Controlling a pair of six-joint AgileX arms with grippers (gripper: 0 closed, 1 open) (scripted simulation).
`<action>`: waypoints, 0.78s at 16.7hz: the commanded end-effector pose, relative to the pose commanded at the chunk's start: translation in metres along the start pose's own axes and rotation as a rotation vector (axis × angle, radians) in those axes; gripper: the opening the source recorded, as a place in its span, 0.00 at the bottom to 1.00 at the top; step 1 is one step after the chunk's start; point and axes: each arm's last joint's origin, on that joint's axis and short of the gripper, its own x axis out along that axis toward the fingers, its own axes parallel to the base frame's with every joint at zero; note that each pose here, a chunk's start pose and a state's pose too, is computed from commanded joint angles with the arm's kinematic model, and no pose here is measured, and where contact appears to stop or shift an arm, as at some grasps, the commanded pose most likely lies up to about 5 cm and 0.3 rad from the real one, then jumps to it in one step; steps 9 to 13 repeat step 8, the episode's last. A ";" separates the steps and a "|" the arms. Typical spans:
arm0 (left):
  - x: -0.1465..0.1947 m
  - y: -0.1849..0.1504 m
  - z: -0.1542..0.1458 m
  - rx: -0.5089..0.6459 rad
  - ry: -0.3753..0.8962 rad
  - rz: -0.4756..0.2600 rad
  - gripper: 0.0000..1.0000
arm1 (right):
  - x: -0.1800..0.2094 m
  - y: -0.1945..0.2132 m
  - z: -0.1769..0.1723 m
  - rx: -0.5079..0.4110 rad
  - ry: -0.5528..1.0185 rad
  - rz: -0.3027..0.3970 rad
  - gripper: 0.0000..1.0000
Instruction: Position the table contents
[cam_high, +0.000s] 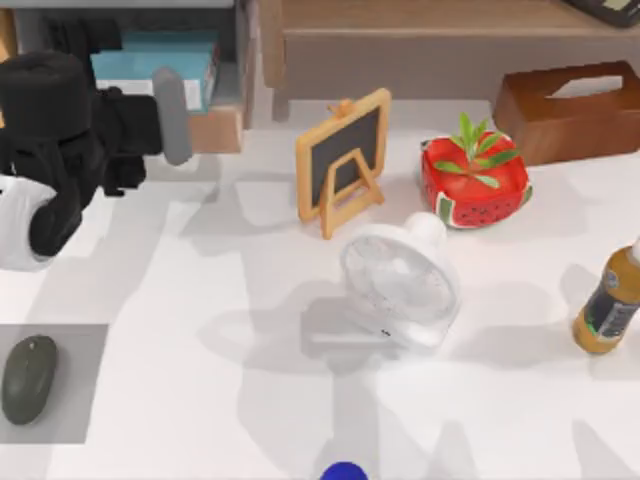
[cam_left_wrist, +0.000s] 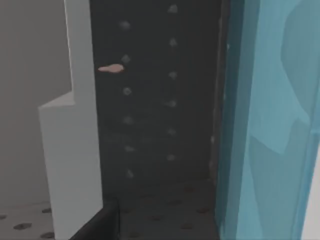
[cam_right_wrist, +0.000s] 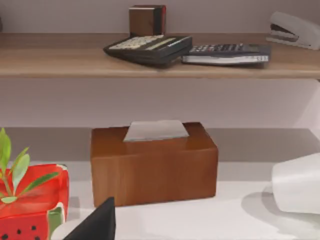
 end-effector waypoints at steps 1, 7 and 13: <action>-0.005 0.000 0.000 -0.002 0.001 0.005 1.00 | 0.000 0.000 0.000 0.000 0.000 0.000 1.00; -0.043 -0.014 0.000 0.003 -0.002 -0.008 1.00 | 0.000 0.000 0.000 0.000 0.000 0.000 1.00; -0.044 -0.015 0.000 0.004 -0.001 -0.009 1.00 | 0.000 0.000 0.000 0.000 0.000 0.000 1.00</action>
